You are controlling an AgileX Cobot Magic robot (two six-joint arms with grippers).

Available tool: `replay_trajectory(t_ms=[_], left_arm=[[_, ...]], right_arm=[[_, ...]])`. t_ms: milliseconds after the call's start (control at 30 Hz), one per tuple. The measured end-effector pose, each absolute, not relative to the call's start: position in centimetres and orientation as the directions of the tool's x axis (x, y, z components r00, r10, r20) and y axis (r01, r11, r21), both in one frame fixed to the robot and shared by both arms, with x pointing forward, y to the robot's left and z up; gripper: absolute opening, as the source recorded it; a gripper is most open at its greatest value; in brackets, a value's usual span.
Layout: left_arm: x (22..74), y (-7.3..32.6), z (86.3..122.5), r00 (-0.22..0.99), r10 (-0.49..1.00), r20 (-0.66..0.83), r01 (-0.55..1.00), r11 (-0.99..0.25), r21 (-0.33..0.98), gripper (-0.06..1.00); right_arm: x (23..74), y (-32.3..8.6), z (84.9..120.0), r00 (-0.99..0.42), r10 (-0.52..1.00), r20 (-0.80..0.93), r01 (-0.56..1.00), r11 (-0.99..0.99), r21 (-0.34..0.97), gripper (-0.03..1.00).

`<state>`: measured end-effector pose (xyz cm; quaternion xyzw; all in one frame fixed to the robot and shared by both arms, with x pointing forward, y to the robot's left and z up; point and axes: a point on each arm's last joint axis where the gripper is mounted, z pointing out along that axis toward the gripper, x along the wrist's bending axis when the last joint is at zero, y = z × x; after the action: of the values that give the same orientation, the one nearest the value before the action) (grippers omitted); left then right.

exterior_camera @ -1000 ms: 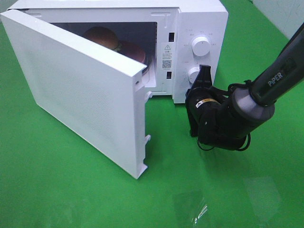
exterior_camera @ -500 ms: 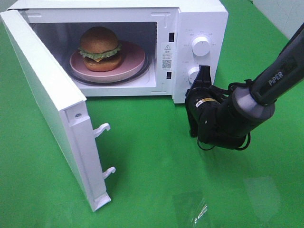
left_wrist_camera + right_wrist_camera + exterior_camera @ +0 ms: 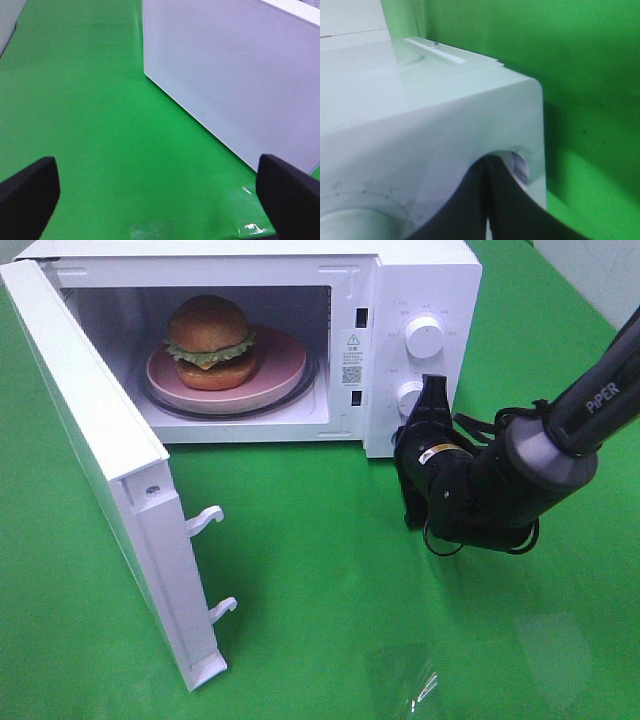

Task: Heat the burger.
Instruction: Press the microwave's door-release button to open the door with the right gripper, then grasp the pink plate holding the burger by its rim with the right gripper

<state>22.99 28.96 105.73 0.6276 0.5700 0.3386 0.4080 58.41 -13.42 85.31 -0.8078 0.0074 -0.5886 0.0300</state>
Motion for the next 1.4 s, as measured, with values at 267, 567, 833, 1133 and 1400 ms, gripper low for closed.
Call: replay_trajectory(t_ms=[267, 567, 833, 1133, 1400], left_arm=[[23.0, 29.0, 105.7, 0.121, 0.992, -0.04, 0.439, -0.017, 0.898, 0.99], [23.0, 29.0, 105.7, 0.121, 0.992, -0.04, 0.439, -0.017, 0.898, 0.99], [23.0, 29.0, 105.7, 0.121, 0.992, -0.04, 0.439, -0.017, 0.898, 0.99], [23.0, 29.0, 105.7, 0.121, 0.992, -0.04, 0.439, -0.017, 0.898, 0.99], [23.0, 29.0, 105.7, 0.121, 0.992, -0.04, 0.439, -0.017, 0.898, 0.99]], right_arm=[[56.6, -14.0, 86.5, 0.308, 0.01, 0.951, 0.103, -0.994, -0.023, 0.0], [53.9, -15.3, 87.2, 0.388, 0.114, 0.914, 0.154, -0.986, 0.058, 0.01], [52.3, -15.7, 89.1, 0.413, 0.344, 0.843, 0.302, -0.925, 0.229, 0.02], [51.0, -15.5, 92.4, 0.255, 0.679, 0.688, 0.523, -0.695, 0.493, 0.05], [49.2, -15.4, 94.5, 0.052, 0.866, 0.497, 0.687, -0.392, 0.612, 0.07]])
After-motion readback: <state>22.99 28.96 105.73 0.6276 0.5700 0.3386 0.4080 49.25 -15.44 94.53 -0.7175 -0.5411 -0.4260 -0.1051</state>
